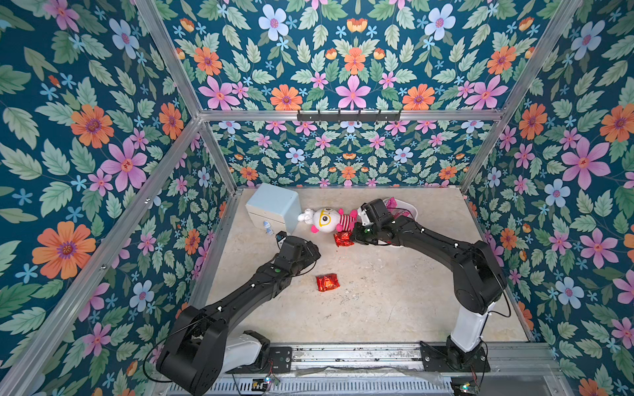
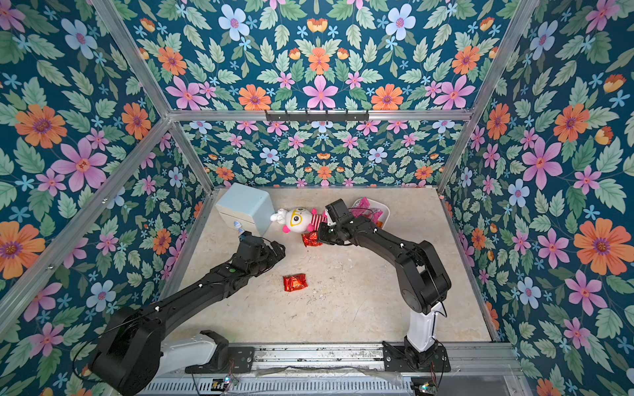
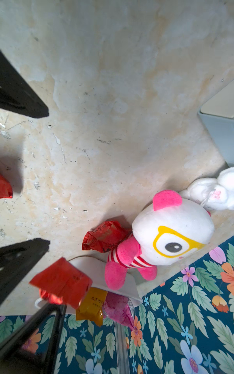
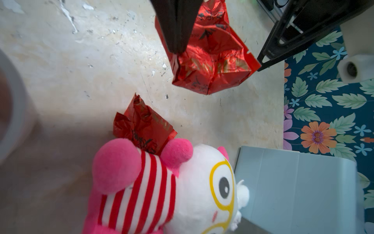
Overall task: Put the tea bags into the storage box
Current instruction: Pick up the tea bag from the center of the board, then place the tea bag in the storage box.
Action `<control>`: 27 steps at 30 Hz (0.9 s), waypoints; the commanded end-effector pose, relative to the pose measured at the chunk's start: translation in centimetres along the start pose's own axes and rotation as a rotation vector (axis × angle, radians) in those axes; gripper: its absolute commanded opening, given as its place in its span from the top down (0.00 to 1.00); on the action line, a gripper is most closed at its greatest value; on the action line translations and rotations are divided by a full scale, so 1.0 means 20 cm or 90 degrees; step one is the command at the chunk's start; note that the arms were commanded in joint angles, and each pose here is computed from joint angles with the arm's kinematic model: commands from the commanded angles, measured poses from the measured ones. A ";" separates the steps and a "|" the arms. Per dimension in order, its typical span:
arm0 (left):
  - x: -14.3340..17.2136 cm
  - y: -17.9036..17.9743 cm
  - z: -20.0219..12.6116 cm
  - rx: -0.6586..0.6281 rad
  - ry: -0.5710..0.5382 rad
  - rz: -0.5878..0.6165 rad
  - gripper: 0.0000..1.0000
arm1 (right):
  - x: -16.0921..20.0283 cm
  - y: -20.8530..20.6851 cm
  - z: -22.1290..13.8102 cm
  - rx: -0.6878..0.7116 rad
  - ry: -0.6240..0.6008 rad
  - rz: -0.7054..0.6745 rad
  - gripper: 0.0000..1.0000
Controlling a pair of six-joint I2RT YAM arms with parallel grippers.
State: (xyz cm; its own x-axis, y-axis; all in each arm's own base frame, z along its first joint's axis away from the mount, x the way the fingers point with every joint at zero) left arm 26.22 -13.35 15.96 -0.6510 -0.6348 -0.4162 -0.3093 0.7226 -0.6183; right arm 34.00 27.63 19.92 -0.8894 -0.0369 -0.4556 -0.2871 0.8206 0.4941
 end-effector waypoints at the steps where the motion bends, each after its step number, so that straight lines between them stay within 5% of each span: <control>1: 0.00 -0.03 0.02 0.004 0.018 0.030 0.01 | -0.02 -0.04 -0.12 0.072 -0.017 -0.024 1.00; 12: 0.03 -0.13 0.10 0.021 0.054 0.059 0.01 | -0.07 -0.43 -0.53 0.236 -0.112 0.052 1.00; 18: 0.04 -0.13 0.11 0.018 0.061 0.055 0.01 | -0.07 -0.68 -0.59 0.310 -0.140 0.093 1.00; 27: 0.03 -0.14 0.09 0.013 0.056 0.057 0.01 | -0.40 -0.90 -0.56 0.357 -0.216 0.120 1.00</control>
State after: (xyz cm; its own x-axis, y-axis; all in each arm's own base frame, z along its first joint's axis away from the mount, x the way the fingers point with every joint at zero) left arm 28.01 -16.40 16.00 -0.7366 -0.5456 -0.3998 -0.2329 0.7595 -0.6074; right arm 40.16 7.20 22.59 -0.7558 0.2493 -0.6055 0.1630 0.9672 0.1948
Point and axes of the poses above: each gripper's point midway between its finger pads, its own z axis out along the fingers, its own y axis along the line the jaws close on, x = y × z, the point moved 8 cm from there along -z, back along the fingers, and after that the axes turned 7 degrees about -z, right-handed, at the moved point
